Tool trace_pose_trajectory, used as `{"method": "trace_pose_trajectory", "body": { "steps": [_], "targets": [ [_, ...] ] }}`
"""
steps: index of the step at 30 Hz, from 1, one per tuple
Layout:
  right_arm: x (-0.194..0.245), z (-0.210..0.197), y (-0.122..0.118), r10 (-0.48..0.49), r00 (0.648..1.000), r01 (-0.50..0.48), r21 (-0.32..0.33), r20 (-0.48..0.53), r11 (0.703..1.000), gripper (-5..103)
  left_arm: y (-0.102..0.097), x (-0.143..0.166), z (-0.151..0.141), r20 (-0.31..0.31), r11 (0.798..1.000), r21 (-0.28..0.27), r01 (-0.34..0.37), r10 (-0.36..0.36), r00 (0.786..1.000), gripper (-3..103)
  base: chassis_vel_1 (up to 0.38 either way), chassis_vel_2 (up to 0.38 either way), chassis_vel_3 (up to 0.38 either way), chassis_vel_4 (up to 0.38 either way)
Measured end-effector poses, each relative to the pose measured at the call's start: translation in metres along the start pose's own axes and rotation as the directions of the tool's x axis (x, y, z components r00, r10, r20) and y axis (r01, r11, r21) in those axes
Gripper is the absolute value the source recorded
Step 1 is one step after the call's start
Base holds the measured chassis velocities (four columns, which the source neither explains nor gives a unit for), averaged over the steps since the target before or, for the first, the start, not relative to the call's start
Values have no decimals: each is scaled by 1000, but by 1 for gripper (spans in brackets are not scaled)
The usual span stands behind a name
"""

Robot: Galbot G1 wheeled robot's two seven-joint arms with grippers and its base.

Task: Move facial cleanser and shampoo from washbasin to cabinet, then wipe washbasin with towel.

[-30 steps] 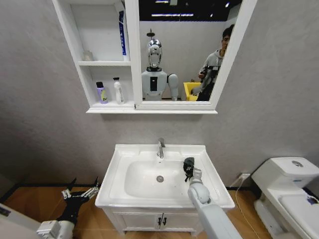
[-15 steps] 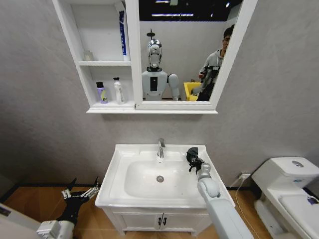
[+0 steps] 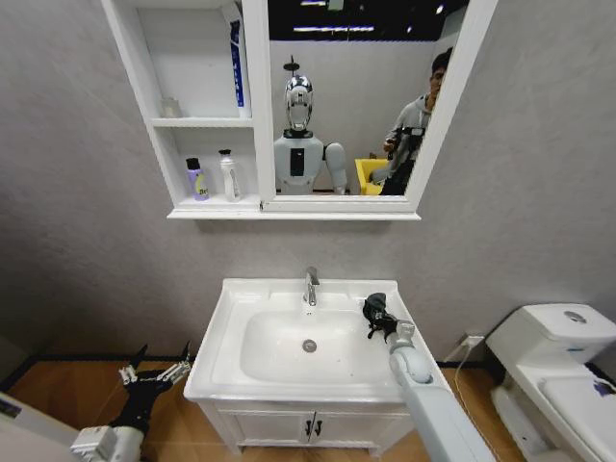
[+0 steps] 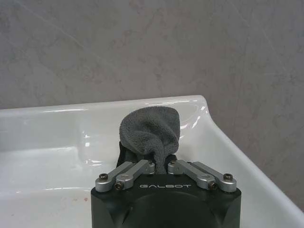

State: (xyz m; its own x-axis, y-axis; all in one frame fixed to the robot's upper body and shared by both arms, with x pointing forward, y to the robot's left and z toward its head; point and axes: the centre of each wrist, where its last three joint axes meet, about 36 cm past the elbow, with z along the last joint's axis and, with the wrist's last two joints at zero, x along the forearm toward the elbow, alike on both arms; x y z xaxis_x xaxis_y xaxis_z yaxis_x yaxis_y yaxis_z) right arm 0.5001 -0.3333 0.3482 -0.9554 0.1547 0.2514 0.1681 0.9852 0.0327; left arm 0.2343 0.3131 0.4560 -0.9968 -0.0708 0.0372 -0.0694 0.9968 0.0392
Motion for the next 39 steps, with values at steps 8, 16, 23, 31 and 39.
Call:
{"method": "trace_pose_trajectory", "body": {
  "steps": [8, 16, 23, 31, 39],
  "targets": [
    [-3, -2, -9, -28, 1000, 28, -17, 9, 999, 20, 0, 0, 0, 0, 1000, 0, 0, 0, 1000, 100, 0, 0, 0, 0],
    [-1, -1, -14, -27, 999, 27, 16, 29, 1000, 47, 0, 0, 0, 0, 1000, 0, 0, 0, 1000, 100, 0, 0, 0, 0],
    [11, -11, -15, 1, 998, -7, 87, 69, 996, 75, 0, 0, 0, 0, 1000, 0, 0, 0, 1000, 100, 0, 0, 0, 0],
    [99, -6, 5, 47, 957, -113, 217, 287, 969, 100, 0, 0, 0, 0, 1000, 0, 0, 0, 1000, 100, 0, 0, 0, 0],
    [225, 22, 4, 77, 961, -128, 182, 266, 975, 100, 0, 0, 0, 0, 1000, 0, 0, 0, 1000, 100, 0, 0, 0, 0]
  ]
}}
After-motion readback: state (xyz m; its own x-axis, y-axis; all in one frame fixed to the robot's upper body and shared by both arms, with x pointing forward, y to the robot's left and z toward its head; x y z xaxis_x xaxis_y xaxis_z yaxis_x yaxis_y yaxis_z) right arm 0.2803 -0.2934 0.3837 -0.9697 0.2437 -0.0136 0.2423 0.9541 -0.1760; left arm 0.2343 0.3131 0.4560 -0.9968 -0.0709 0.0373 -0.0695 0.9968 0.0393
